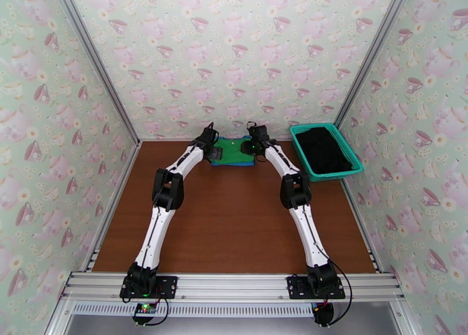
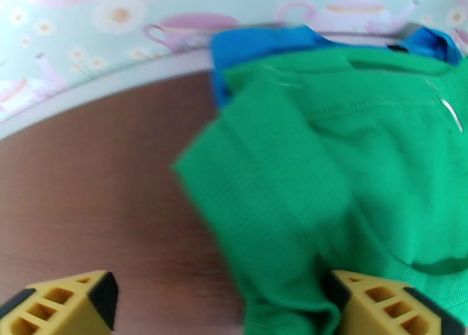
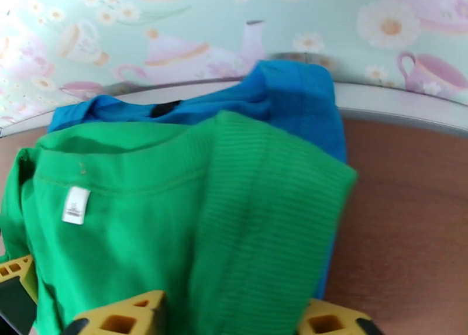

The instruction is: Fold and stack the mixed laundry pile

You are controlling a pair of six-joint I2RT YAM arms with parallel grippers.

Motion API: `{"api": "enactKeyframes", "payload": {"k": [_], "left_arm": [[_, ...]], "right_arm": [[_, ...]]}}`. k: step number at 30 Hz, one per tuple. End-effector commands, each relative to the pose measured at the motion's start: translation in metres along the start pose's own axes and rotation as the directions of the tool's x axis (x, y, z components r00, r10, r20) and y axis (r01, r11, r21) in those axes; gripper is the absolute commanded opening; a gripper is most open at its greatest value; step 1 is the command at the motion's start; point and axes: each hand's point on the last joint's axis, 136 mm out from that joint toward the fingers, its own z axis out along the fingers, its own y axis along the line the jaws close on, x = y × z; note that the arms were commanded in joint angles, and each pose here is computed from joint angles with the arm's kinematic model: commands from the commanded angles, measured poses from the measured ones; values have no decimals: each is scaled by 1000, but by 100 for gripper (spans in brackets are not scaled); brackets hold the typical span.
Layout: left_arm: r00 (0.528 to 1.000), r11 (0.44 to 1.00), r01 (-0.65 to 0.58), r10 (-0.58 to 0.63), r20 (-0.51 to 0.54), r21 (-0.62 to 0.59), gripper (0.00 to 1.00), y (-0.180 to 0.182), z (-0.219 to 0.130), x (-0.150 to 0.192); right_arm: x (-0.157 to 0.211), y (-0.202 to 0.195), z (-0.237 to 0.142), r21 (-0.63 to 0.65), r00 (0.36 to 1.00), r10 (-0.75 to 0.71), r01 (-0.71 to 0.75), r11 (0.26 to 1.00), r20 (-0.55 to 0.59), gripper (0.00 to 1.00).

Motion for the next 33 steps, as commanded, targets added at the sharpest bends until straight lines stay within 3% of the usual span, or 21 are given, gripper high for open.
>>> {"api": "enactKeyframes", "payload": {"k": [1,6,8,12,15,18,25,33], "left_arm": [[992,999,-21,16,126,37,100,-6,-48,-51],[965,995,-34,10,262,89,100,-2,-132,-97],[943,992,-33,-9,333,120,100,1,-172,-111],[908,980,-21,-64,414,198,100,4,-233,-114],[899,957,-34,-96,426,288,100,-3,-265,-99],[899,937,-5,-149,412,349,99,-5,-291,-78],[922,918,16,-167,349,397,98,-12,-320,-14],[952,929,37,-146,270,369,98,-6,-317,41]], "right_arm": [[-70,10,-77,3,988,-12,12,1000,157,57],[-107,-3,-184,79,965,-56,36,996,257,61],[-116,-25,-235,159,947,-31,-22,987,320,66],[-103,-76,-300,238,946,-26,-55,970,322,70],[-77,-139,-320,342,965,58,-146,928,254,71],[-52,-190,-314,387,969,160,-223,895,188,74],[-11,-271,-250,438,937,333,-346,830,109,78],[47,-309,-180,501,874,485,-409,763,-24,83]]}}
